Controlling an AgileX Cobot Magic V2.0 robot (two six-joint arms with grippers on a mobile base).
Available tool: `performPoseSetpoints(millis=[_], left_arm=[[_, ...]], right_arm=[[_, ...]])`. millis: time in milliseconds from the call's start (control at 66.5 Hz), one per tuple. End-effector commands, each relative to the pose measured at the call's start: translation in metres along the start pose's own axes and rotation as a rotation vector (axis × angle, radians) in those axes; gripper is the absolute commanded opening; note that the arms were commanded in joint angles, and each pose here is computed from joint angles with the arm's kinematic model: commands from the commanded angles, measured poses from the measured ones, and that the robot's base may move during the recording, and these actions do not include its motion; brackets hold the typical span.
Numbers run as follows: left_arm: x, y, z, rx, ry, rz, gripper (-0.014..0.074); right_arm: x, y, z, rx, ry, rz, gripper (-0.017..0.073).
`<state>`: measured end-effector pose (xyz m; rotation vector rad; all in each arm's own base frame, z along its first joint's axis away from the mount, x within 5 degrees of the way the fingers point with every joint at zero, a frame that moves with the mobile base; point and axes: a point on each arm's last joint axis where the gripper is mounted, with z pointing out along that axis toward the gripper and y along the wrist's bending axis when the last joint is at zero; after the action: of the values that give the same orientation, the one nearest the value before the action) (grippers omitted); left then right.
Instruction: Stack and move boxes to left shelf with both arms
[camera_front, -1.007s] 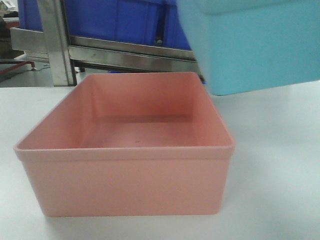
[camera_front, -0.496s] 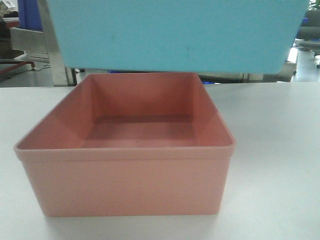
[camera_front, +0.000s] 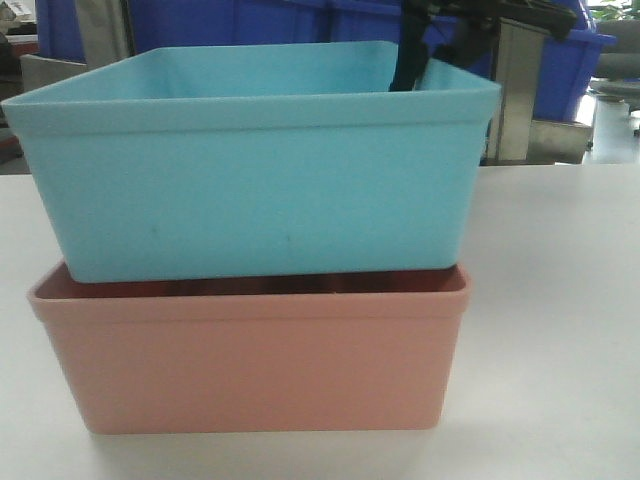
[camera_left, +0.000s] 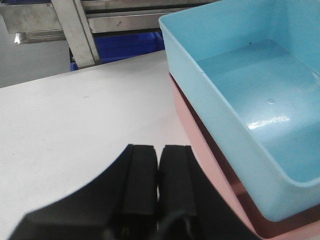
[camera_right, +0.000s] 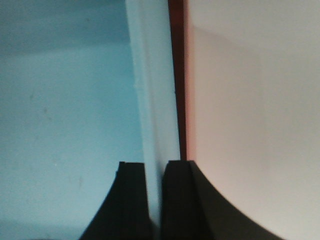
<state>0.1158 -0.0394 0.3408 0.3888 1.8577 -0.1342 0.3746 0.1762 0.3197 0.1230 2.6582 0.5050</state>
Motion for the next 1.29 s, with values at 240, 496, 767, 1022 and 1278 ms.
performPoseSetpoints(millis=[240,496,767,1022,1278], left_arm=[[-0.016,0.000,-0.004,0.009,-0.112,-0.001,-0.0010],[-0.016,0.000,-0.004,0.009,-0.112,-0.001,-0.0010],[-0.016,0.000,-0.004,0.009,-0.112,-0.001,-0.0010],[-0.016,-0.001,-0.001,0.011,-0.107,0.000,-0.0010],[-0.016,-0.001,0.003,0.012,-0.095,0.001,-0.0010]], right_arm=[[-0.002,0.024,-0.014,-0.092,-0.081,0.009,0.0053],[0.005,0.021,-0.019,-0.052,-0.013,0.000,0.0053],[0.007,0.022,-0.037,-0.064,-0.027,-0.005,0.0053],[0.009,0.021,-0.032,-0.059,0.008,0.003,0.0053],[0.006,0.017,0.002,-0.021,0.032,0.004,0.0053]])
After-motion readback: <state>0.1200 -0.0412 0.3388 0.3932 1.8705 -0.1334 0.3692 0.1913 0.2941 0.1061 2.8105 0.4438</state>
